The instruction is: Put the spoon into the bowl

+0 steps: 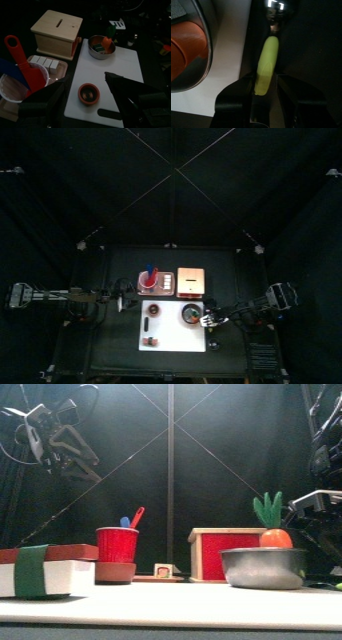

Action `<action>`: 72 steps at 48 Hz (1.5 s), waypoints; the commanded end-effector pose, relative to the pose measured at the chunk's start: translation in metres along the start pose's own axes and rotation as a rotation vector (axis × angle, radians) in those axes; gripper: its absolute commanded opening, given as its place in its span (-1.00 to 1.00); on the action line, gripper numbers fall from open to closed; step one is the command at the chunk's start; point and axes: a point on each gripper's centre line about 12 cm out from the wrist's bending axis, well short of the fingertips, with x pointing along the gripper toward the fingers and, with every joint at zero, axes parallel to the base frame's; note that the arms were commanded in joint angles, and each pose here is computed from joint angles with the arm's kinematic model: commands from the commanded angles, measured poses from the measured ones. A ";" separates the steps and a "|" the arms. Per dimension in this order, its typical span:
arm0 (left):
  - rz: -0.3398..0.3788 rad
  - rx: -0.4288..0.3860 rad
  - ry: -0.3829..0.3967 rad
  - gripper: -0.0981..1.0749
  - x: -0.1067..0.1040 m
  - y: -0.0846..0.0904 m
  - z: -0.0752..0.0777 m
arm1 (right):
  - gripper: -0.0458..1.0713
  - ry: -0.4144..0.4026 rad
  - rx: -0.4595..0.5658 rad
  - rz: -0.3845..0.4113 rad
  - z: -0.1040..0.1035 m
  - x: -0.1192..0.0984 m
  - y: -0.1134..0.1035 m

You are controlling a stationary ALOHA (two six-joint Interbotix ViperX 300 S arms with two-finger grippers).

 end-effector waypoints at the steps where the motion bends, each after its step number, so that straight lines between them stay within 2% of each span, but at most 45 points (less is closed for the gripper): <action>1: -0.009 0.002 -0.025 0.74 0.000 -0.002 0.009 | 0.19 -0.009 -0.023 0.068 0.000 -0.015 0.013; 9: -0.003 0.000 -0.029 0.74 0.000 -0.001 0.010 | 0.17 -0.066 -0.108 0.182 0.000 -0.056 0.020; 17: 0.007 -0.007 -0.037 0.74 0.000 0.002 0.014 | 0.16 -0.121 -0.147 0.279 0.002 -0.103 0.004; 26: 0.009 -0.032 -0.051 0.74 0.000 0.002 0.019 | 0.16 -0.144 -0.147 0.302 0.003 -0.123 -0.021; 31: 0.017 -0.046 -0.055 0.74 0.000 0.004 0.021 | 0.16 -0.160 -0.167 0.340 0.003 -0.125 -0.020; 38: 0.025 -0.057 -0.055 0.74 -0.001 0.006 0.020 | 0.16 -0.152 -0.210 0.421 0.001 -0.122 -0.001; 43: 0.029 -0.057 -0.054 0.74 -0.001 0.007 0.020 | 0.16 -0.127 -0.227 0.450 -0.002 -0.116 0.012; 52: 0.029 -0.054 -0.047 0.74 0.000 0.007 0.017 | 0.16 -0.095 -0.228 0.458 -0.002 -0.107 0.029; 59: 0.033 -0.051 -0.028 0.74 0.000 0.008 0.009 | 0.16 -0.086 -0.218 0.435 -0.001 -0.100 0.038; 72: 0.044 -0.037 -0.011 0.74 0.000 0.011 0.004 | 0.16 -0.073 -0.174 0.399 0.006 -0.085 0.044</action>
